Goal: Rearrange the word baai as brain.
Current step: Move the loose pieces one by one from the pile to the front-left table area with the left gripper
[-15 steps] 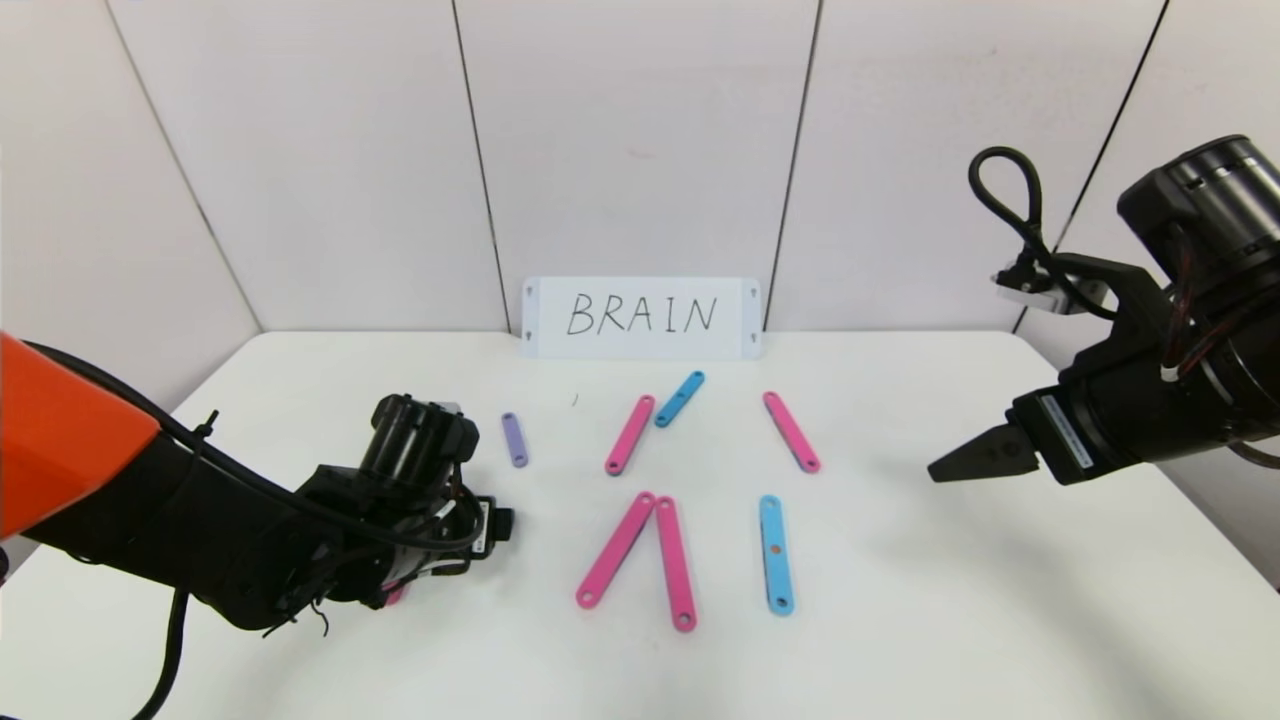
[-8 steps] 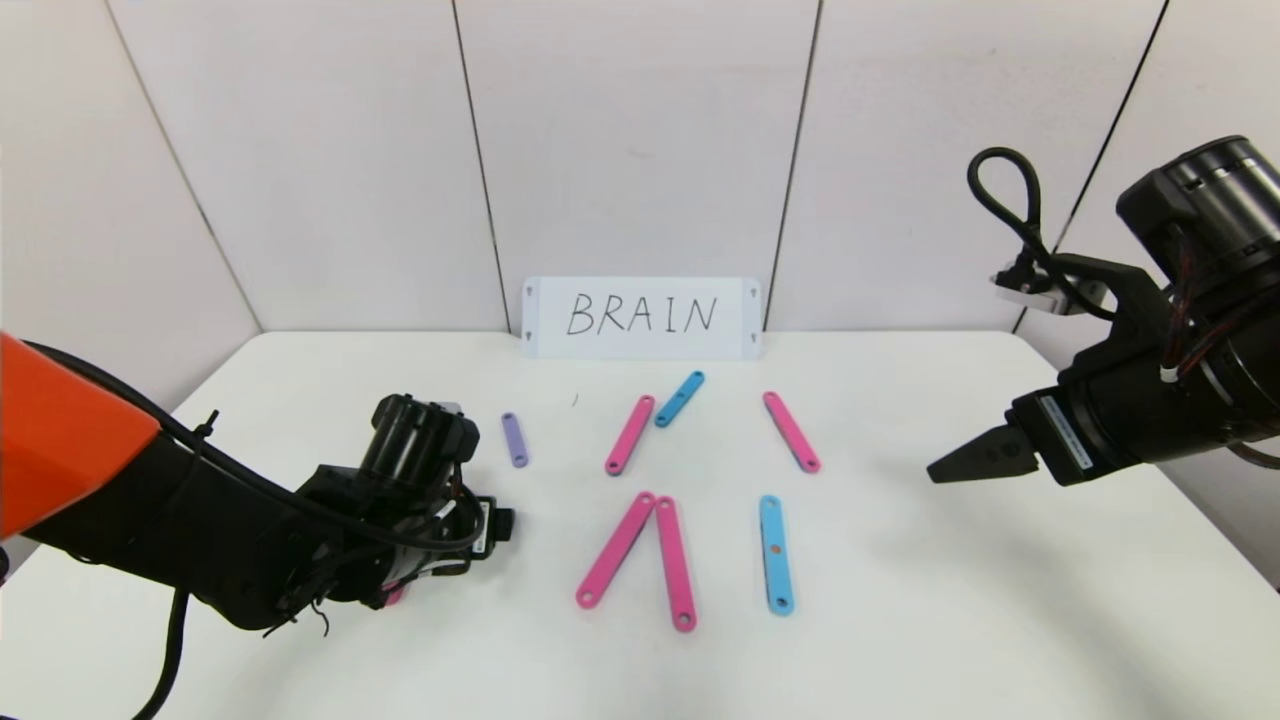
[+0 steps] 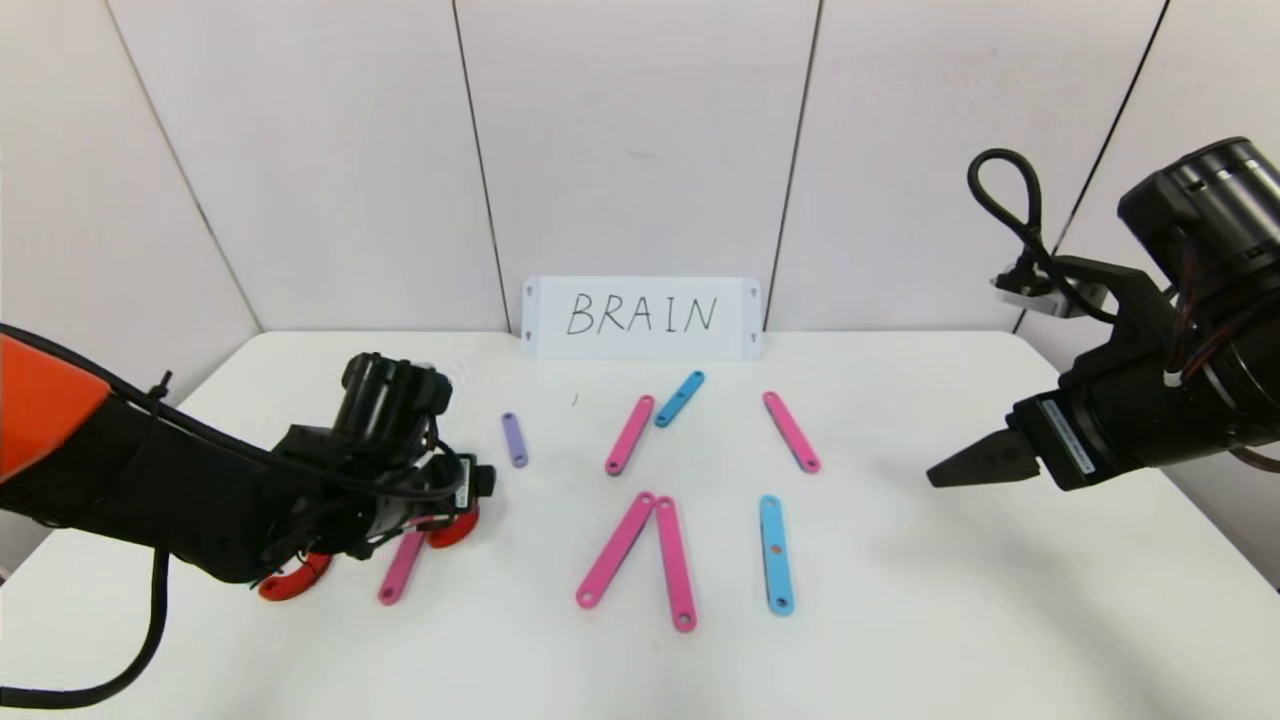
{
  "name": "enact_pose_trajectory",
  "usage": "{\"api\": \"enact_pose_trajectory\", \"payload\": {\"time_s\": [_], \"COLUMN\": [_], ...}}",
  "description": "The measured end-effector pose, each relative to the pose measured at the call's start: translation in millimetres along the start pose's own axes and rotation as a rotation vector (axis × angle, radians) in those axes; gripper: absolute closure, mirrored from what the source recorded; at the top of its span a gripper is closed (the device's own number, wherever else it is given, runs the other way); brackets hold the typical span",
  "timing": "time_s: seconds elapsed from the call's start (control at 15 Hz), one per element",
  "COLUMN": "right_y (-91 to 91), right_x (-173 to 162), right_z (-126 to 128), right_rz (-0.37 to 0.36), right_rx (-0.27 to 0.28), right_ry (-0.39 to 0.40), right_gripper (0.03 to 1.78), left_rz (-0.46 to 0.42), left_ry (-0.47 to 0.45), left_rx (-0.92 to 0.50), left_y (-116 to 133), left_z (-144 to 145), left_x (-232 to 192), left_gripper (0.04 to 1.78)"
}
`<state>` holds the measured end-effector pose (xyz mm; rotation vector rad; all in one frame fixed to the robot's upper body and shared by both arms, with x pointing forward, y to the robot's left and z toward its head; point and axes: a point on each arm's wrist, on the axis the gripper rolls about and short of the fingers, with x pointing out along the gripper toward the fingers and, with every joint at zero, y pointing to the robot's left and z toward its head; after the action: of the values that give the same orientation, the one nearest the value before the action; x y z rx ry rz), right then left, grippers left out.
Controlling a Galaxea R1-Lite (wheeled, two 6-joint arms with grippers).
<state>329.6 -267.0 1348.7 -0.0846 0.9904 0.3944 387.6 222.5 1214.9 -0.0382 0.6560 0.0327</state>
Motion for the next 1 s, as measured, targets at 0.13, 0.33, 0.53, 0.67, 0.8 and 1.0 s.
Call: {"api": "enact_pose_trajectory", "payload": {"time_s": [0.13,0.33,0.53,0.67,0.8,1.0], "right_y": [0.8,1.0,0.4,0.1,0.1,0.1], "right_x": [0,0,2,3,4,3], "right_z": [0,0,2,2,1,1], "right_rz": [0.001,0.002,-0.002,-0.003,-0.003,-0.003], "right_rx": [-0.004,-0.004,-0.005,-0.005,-0.005,-0.004], "right_ry": [0.000,0.001,-0.020,-0.022,-0.020,-0.022], "right_gripper": [0.07,0.07,0.07,0.07,0.07,0.07], "left_rz": [0.001,-0.021,-0.028,0.009,0.043,0.069], "left_ry": [-0.042,-0.102,-0.124,-0.135,-0.143,-0.113], "left_rx": [-0.004,-0.024,-0.056,-0.108,-0.143,-0.180], "left_y": [3,-4,-21,-32,-44,-58], "left_z": [13,36,46,46,43,38], "left_x": [-2,-1,7,15,21,28], "left_gripper": [0.08,0.08,0.08,0.08,0.08,0.08]}}
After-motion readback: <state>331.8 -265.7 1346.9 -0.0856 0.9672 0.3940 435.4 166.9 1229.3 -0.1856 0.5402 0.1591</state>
